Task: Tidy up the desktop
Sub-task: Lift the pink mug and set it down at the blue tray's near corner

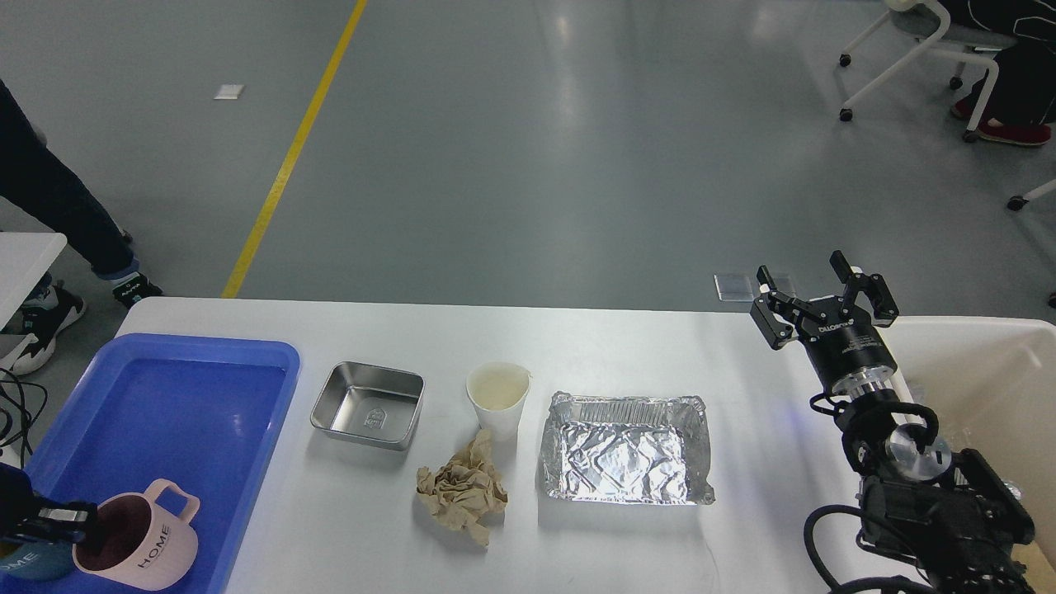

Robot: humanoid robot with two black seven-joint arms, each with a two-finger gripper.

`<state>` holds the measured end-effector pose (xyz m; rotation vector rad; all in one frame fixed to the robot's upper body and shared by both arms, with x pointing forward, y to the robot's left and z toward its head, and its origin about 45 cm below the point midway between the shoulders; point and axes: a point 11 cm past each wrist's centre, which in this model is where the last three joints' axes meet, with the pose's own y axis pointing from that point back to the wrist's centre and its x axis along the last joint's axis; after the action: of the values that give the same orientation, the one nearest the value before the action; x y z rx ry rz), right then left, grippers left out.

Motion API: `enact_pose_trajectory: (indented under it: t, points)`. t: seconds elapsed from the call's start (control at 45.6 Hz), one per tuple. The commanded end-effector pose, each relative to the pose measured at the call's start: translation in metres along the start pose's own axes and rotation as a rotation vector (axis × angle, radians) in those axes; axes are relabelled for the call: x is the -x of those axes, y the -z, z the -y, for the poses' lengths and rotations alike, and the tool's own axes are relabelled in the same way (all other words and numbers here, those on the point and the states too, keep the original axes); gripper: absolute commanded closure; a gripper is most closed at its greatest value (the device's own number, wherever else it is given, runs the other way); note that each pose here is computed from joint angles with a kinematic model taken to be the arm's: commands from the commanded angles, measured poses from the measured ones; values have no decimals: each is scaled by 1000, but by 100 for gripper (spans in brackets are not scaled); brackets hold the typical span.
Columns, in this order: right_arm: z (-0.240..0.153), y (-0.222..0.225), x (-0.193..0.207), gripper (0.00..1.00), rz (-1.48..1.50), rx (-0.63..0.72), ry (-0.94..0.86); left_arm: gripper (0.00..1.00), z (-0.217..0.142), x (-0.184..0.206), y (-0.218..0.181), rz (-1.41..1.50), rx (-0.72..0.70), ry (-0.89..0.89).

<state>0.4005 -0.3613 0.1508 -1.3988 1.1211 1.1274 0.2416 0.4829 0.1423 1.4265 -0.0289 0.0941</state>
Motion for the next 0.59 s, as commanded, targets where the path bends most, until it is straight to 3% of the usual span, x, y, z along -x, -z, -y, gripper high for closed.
enact_pose_trajectory:
  t: [0.0,0.132,0.241,0.329,0.417,0.57]
  points:
    - [0,0,0,0,0,0,-1,76,1,0,-1,-4,0,4]
    - [0,-1,0,0,1,0,0,69,0,-3,-3,-7,5,4]
    - [0,1,0,0,1,-3,-1,49,-4,-8,-5,-18,21,-17]
    - [0,1,0,0,1,-3,-1,23,-7,-11,-11,-63,70,-30]
    - [0,1,0,0,1,-3,-1,19,-16,-10,-12,-127,117,-20]
    - [0,0,0,0,0,-1,0,4,-58,-17,0,-189,129,-32]
